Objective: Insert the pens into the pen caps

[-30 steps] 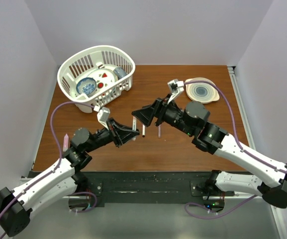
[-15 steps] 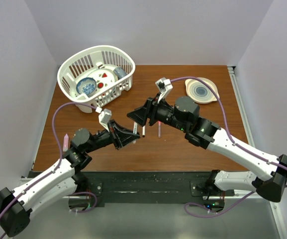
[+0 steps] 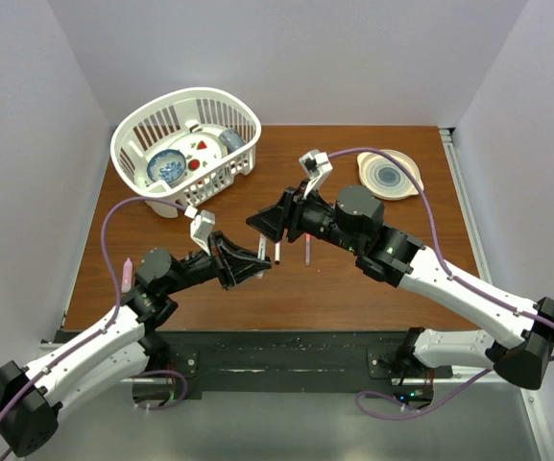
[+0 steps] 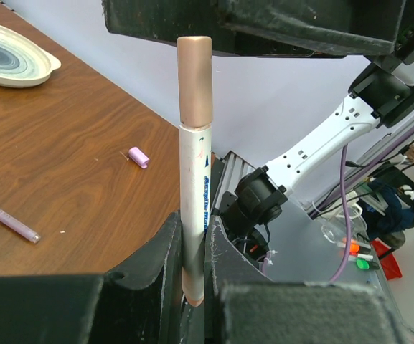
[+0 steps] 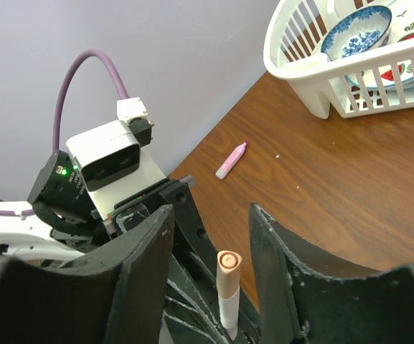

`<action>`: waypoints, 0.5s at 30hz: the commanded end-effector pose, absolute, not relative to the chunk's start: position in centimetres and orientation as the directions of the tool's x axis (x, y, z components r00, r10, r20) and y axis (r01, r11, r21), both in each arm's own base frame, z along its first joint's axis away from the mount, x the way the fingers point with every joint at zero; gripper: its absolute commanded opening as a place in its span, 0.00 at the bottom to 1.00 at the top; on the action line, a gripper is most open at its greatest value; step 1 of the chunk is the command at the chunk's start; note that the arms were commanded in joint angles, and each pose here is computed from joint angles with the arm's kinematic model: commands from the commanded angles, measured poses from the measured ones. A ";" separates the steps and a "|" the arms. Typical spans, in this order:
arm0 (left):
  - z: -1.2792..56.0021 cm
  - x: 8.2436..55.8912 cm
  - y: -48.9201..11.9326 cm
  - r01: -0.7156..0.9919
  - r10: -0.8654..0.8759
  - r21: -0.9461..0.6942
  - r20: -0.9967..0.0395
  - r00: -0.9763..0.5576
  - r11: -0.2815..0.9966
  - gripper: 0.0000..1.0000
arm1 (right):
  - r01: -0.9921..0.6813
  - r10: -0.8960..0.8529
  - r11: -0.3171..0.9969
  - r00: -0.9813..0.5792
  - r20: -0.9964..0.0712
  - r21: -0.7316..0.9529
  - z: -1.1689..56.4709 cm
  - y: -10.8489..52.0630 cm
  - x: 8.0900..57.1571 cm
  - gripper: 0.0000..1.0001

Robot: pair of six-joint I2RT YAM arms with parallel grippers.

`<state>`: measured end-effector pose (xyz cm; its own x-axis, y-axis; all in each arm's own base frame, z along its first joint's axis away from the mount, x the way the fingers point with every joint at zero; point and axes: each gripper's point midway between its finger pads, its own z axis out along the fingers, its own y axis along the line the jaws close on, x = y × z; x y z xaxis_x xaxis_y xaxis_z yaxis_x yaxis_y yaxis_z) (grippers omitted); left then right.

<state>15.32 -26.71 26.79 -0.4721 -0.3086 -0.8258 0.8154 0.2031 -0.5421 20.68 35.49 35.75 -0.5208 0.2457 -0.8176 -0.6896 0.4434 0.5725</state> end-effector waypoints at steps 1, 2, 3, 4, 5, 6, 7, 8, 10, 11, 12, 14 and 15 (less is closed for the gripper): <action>27.8 15.0 -26.7 0.843 -0.329 -0.509 -0.837 -0.438 0.175 0.00 | -0.714 0.246 0.413 -0.510 -0.824 0.565 36.6 35.9 20.3 0.46; 27.9 15.1 -26.7 0.843 -0.330 -0.509 -0.837 -0.437 0.174 0.00 | -0.711 0.242 0.414 -0.516 -0.822 0.568 36.3 35.9 20.3 0.46; 28.0 15.1 -26.7 0.843 -0.331 -0.509 -0.837 -0.436 0.175 0.00 | -0.712 0.241 0.411 -0.518 -0.821 0.570 36.2 36.0 20.3 0.46; 28.0 15.1 -26.7 0.842 -0.331 -0.510 -0.836 -0.438 0.175 0.00 | -0.710 0.241 0.410 -0.521 -0.819 0.572 36.1 36.0 20.2 0.45; 28.0 15.2 -26.7 0.842 -0.331 -0.510 -0.836 -0.437 0.177 0.00 | -0.707 0.236 0.412 -0.526 -0.817 0.574 35.7 35.9 20.2 0.43; 28.1 15.2 -26.8 0.842 -0.332 -0.511 -0.836 -0.438 0.176 0.00 | -0.706 0.231 0.410 -0.532 -0.815 0.577 35.4 36.0 20.1 0.35; 28.1 15.2 -26.8 0.841 -0.334 -0.511 -0.835 -0.438 0.176 0.00 | -0.704 0.230 0.408 -0.537 -0.812 0.581 35.2 36.0 20.0 0.31; 28.2 15.3 -26.8 0.841 -0.335 -0.511 -0.835 -0.437 0.177 0.00 | -0.700 0.220 0.408 -0.548 -0.807 0.586 34.5 36.0 19.8 0.27; 28.3 15.5 -26.7 0.840 -0.341 -0.511 -0.835 -0.433 0.185 0.00 | -0.695 0.211 0.395 -0.567 -0.796 0.600 33.9 36.1 19.4 0.14; 28.5 15.5 -26.7 0.841 -0.346 -0.508 -0.835 -0.428 0.185 0.00 | -0.692 0.195 0.397 -0.579 -0.792 0.603 32.9 36.2 19.1 0.07; 28.9 15.7 -26.7 0.839 -0.357 -0.511 -0.831 -0.426 0.188 0.00 | -0.694 0.180 0.394 -0.585 -0.791 0.603 32.4 36.2 18.9 0.01; 29.1 16.2 -26.8 0.831 -0.358 -0.517 -0.830 -0.427 0.207 0.00 | -0.688 0.150 0.398 -0.604 -0.783 0.607 30.9 36.2 18.3 0.00; 29.3 16.4 -26.8 0.830 -0.361 -0.516 -0.830 -0.424 0.212 0.00 | -0.690 0.142 0.393 -0.608 -0.781 0.608 30.5 36.1 17.9 0.00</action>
